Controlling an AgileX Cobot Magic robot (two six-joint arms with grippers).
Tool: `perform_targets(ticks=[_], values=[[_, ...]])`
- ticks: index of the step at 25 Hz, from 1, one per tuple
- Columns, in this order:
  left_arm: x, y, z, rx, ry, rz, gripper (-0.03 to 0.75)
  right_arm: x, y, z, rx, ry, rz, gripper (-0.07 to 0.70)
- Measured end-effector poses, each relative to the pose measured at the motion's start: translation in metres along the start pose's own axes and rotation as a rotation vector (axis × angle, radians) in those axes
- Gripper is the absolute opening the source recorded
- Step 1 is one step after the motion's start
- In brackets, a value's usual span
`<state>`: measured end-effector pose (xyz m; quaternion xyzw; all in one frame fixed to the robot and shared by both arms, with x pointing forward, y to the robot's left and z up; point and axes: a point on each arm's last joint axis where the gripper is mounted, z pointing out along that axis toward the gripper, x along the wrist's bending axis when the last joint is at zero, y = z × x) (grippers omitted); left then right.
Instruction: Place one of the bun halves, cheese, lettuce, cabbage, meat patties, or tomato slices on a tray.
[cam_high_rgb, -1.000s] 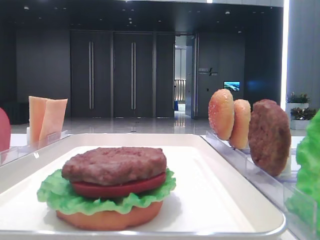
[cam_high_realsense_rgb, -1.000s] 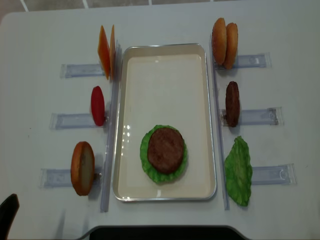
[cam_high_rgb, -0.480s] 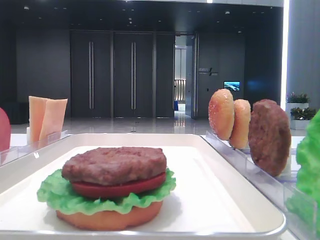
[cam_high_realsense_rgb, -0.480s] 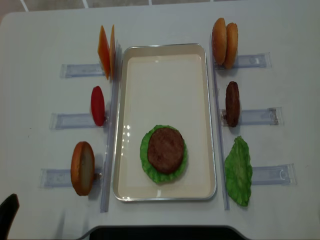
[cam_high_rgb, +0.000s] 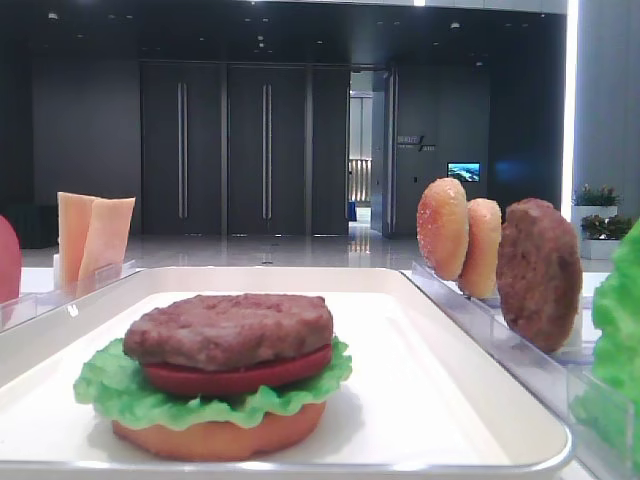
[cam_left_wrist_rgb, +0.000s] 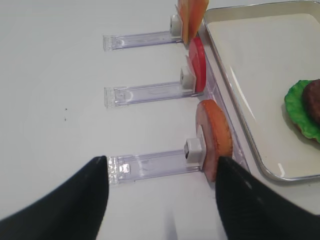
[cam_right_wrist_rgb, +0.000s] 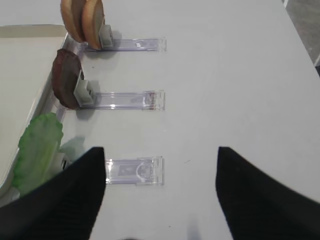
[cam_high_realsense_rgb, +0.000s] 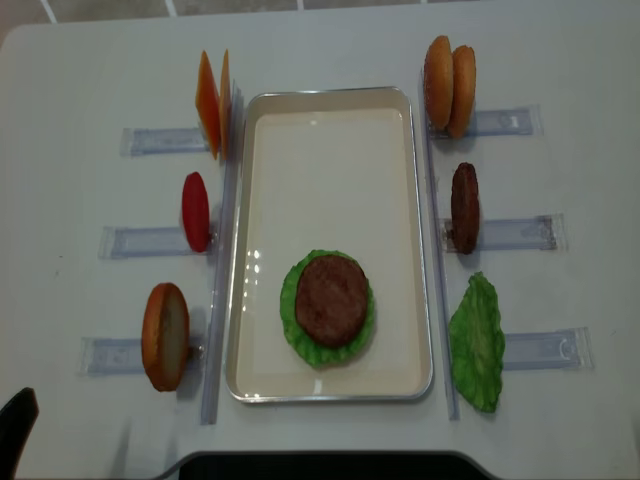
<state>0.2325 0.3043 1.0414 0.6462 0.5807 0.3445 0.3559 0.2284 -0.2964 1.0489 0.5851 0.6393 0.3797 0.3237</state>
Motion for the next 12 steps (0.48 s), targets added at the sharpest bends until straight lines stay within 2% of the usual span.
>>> perform_targets(ticks=[12], values=[[0.0, 0.0, 0.0, 0.0, 0.0, 0.0, 0.513, 0.0017, 0.0004, 0.0007, -0.004, -0.112, 0.07, 0.451]])
